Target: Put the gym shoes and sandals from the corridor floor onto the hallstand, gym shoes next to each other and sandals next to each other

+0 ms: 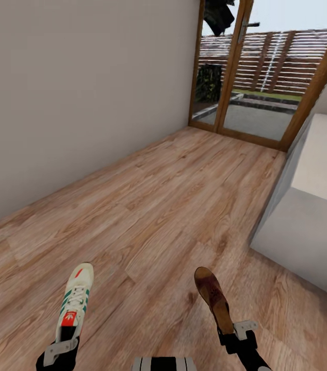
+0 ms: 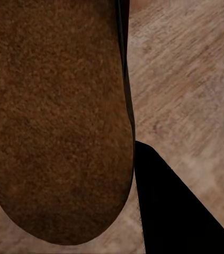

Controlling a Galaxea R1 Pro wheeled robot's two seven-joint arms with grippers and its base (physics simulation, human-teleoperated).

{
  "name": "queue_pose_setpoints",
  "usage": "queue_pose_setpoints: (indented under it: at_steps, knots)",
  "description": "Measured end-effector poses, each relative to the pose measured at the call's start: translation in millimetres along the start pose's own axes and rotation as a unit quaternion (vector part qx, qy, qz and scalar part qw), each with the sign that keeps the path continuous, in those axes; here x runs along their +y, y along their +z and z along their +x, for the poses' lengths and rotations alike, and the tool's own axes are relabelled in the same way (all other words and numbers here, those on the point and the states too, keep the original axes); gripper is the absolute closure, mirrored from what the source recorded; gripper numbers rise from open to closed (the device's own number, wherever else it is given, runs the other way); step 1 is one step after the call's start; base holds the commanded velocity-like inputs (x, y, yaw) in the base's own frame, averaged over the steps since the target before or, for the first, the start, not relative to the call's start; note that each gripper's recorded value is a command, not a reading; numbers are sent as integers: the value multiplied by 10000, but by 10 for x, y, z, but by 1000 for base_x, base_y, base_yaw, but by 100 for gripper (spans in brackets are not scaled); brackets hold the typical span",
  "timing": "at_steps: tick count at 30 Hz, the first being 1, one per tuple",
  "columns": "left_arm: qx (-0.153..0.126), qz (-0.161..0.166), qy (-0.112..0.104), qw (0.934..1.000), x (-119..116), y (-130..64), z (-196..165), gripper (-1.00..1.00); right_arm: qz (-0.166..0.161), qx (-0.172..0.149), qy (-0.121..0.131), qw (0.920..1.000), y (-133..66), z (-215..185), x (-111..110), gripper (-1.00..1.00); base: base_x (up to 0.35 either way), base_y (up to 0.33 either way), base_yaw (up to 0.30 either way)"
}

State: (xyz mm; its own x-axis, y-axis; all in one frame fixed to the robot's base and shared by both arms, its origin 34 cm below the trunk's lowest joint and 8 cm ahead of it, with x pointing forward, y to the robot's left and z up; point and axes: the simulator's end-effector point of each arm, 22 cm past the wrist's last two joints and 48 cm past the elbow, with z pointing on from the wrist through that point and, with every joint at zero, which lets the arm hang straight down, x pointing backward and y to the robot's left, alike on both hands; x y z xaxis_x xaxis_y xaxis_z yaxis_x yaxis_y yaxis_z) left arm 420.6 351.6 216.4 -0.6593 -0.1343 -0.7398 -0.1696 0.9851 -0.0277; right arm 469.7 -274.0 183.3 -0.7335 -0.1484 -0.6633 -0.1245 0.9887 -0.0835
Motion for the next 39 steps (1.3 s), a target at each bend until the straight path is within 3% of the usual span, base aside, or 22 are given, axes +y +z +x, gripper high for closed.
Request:
queue_pose_setpoints:
  at_steps: [4, 15, 29, 39]
  knots:
    - [-139, 19, 34, 9999, -11, -70, -32, 100, -26, 39, 20, 10000, -71, 76, 35, 100, 0, 0, 0]
    - [-294, 52, 37, 9995, -39, -195, -228, 100, -85, -490, 53, 9987, -267, -146, 100, 100, 0, 0, 0]
    - [-389, 99, 40, 9992, -108, -356, -593, 100, -85, -623, 61, 9980, -476, -500, 67, 100, 0, 0, 0]
    - [-475, 127, 15, 9988, -139, -372, -653, 100, -83, -705, 49, 9975, -491, -576, 60, 100, 118, 0, 0]
